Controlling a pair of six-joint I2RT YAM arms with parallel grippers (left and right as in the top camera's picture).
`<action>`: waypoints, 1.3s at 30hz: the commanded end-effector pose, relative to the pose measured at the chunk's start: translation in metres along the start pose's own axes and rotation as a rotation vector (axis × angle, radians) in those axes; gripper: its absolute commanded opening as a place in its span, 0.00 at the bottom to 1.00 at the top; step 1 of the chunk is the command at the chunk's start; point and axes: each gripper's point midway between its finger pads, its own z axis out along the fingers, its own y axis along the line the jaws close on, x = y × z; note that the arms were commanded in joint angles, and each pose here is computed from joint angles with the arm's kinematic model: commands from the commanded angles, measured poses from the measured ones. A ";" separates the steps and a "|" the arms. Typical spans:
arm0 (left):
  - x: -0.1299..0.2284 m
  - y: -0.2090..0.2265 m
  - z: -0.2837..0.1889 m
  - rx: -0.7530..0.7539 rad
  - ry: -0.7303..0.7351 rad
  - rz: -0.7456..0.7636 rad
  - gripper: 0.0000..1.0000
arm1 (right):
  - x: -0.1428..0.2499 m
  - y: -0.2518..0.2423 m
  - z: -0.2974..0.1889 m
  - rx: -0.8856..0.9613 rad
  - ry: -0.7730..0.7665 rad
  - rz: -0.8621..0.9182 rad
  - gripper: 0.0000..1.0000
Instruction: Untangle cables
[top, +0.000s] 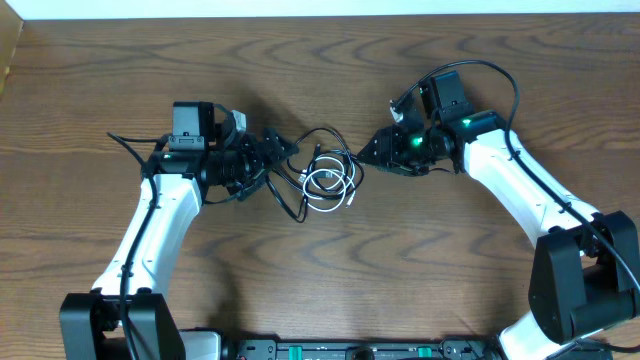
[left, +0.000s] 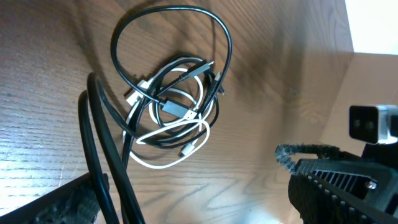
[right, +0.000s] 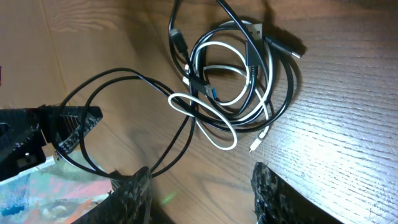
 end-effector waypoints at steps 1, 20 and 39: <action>-0.003 -0.008 -0.002 0.019 -0.005 -0.009 0.98 | 0.004 0.008 -0.002 -0.003 0.005 -0.033 0.49; 0.001 -0.043 -0.011 0.083 0.004 0.035 0.07 | 0.006 0.004 -0.002 0.017 0.009 -0.055 0.57; 0.015 -0.131 -0.029 0.167 -0.131 0.325 0.32 | 0.015 0.033 -0.003 -0.139 0.060 -0.163 0.44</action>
